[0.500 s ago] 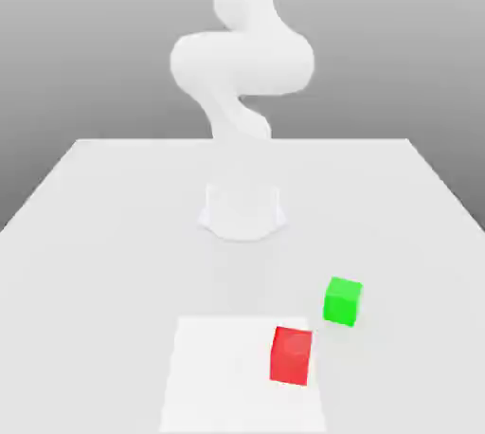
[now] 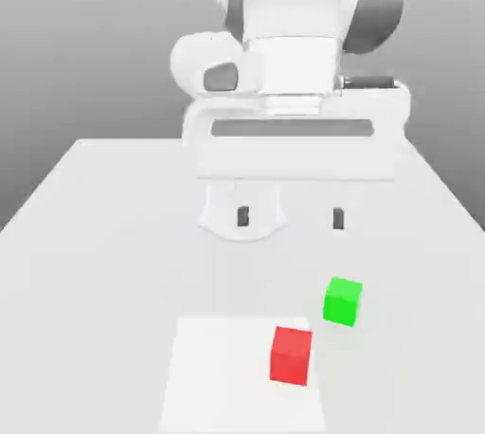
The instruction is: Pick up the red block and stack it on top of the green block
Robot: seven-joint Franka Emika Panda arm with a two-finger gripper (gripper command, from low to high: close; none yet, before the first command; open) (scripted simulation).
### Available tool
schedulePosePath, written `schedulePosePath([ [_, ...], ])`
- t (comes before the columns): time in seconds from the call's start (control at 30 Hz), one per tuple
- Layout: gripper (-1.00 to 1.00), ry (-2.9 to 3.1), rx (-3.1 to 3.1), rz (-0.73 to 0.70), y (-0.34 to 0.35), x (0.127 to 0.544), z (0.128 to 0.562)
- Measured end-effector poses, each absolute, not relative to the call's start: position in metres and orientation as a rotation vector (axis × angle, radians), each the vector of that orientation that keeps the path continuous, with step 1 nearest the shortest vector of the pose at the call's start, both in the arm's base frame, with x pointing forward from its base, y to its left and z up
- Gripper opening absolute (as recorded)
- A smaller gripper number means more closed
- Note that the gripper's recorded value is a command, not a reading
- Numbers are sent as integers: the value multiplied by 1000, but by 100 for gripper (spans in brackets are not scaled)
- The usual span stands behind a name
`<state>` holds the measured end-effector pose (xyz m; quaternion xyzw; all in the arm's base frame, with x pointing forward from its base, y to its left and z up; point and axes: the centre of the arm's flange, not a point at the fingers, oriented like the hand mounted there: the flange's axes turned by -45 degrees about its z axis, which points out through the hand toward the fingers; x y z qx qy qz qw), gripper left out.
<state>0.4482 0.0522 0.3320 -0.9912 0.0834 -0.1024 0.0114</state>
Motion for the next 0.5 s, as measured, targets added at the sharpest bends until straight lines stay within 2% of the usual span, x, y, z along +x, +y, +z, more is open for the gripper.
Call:
schedulePosePath([
  [0.2,0,333,-3121,-30,65,410,216],
  [0.37,0,345,-3122,-1,66,406,158],
  [0.4,-100,345,-3122,0,66,405,149],
  [0.5,-100,345,-3122,-1,66,405,149],
])
